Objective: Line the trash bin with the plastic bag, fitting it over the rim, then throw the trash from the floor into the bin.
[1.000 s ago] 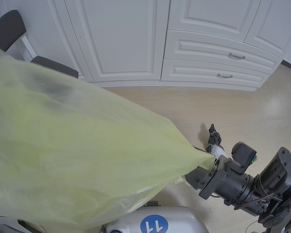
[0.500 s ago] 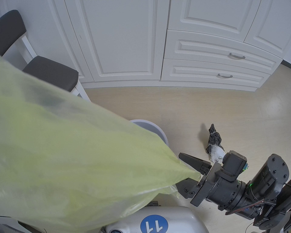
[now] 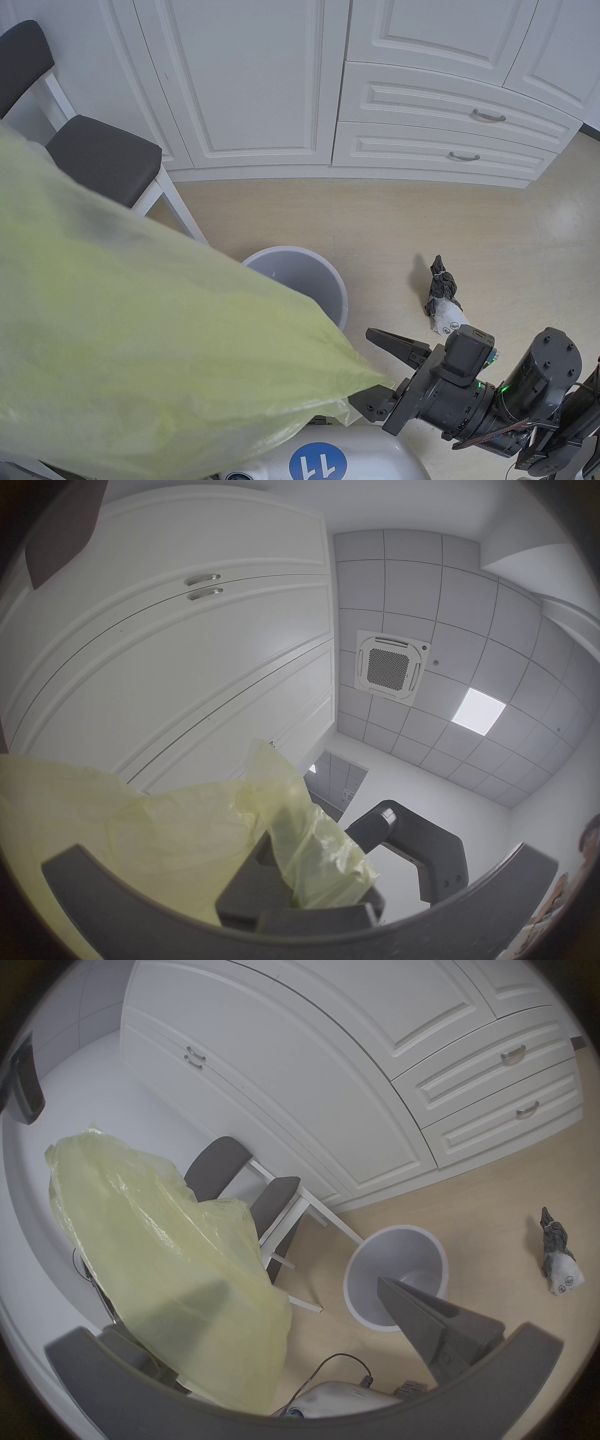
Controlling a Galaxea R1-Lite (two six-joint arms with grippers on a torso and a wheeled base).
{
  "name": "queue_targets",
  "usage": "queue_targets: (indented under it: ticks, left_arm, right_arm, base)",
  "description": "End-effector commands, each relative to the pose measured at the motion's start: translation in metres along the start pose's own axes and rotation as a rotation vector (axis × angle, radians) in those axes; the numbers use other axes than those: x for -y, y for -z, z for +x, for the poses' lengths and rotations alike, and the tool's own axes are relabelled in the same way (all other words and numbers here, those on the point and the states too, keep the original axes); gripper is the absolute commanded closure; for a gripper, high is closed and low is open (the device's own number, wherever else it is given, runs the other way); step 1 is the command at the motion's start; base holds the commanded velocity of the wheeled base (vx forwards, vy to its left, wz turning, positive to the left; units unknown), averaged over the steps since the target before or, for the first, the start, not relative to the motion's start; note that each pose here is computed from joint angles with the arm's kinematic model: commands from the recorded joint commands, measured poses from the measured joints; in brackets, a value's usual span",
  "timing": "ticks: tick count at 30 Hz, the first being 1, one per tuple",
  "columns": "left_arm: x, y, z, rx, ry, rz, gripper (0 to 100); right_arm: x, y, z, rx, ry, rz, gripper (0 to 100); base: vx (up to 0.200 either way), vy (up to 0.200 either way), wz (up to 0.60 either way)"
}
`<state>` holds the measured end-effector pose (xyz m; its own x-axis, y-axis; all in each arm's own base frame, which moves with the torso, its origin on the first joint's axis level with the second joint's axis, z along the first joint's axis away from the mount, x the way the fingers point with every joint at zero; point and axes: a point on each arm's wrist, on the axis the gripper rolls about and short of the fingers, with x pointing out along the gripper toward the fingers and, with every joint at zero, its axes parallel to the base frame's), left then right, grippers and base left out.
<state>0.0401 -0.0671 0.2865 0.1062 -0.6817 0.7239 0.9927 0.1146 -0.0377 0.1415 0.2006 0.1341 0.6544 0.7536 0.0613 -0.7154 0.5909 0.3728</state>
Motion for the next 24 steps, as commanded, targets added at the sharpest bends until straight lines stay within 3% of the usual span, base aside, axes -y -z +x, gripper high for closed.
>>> queue_targets:
  ticks: [1, 24]
  left_arm:
    - [-0.001, 0.002, 0.0, -0.009, -0.004, -0.004, 100]
    - [-0.003, 0.006, 0.001, -0.023, -0.01, -0.011, 100]
  right_arm:
    - [0.0, 0.005, 0.0, -0.022, 0.0, -0.004, 0]
    - [0.002, 0.018, 0.005, -0.061, 0.015, -0.028, 0]
  base:
    - [0.0, 0.0, 0.0]
    - [0.0, 0.0, 0.0]
